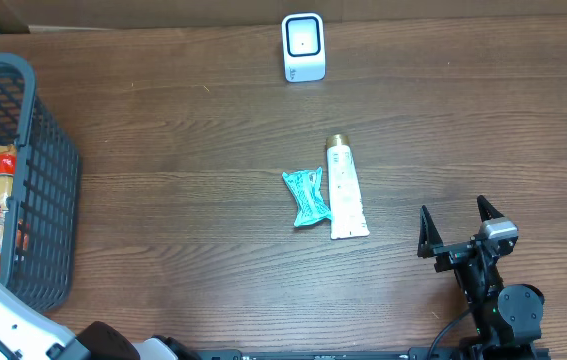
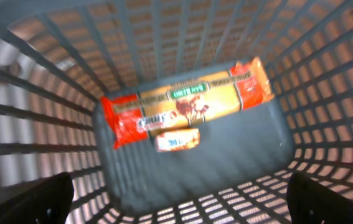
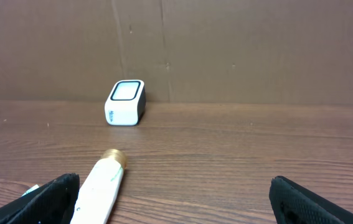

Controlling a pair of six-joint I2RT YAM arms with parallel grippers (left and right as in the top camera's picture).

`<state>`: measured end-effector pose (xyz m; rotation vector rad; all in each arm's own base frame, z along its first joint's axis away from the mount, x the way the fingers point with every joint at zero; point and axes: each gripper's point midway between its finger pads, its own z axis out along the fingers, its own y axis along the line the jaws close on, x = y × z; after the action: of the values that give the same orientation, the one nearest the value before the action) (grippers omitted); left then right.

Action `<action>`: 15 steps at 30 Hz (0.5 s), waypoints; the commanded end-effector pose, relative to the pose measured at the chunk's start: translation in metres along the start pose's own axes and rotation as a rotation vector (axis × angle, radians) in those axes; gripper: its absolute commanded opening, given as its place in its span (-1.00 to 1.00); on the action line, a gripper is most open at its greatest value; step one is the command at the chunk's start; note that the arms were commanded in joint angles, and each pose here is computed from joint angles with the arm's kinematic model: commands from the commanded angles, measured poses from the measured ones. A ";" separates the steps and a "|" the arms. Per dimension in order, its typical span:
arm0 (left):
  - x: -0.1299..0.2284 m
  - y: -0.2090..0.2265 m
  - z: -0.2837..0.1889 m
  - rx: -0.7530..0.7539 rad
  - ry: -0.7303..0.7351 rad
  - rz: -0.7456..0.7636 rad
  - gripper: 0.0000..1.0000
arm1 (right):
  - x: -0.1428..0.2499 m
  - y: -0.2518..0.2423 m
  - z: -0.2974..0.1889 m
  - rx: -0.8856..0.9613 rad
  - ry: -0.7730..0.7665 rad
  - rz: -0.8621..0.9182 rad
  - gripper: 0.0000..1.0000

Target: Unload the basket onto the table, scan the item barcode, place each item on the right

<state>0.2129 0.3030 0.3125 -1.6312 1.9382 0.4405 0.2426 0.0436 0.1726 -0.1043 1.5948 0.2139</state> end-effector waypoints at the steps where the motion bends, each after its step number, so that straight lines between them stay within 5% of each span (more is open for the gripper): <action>1: 0.030 -0.011 0.037 0.064 0.099 0.036 0.96 | 0.002 0.000 0.000 0.002 -0.005 0.003 1.00; 15: 0.080 0.018 0.142 -0.074 0.059 0.526 0.96 | 0.002 0.000 0.000 0.002 -0.005 0.003 1.00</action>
<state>0.2256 0.3228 0.1614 -1.3714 2.2580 0.5367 0.2426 0.0436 0.1725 -0.1043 1.5952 0.2139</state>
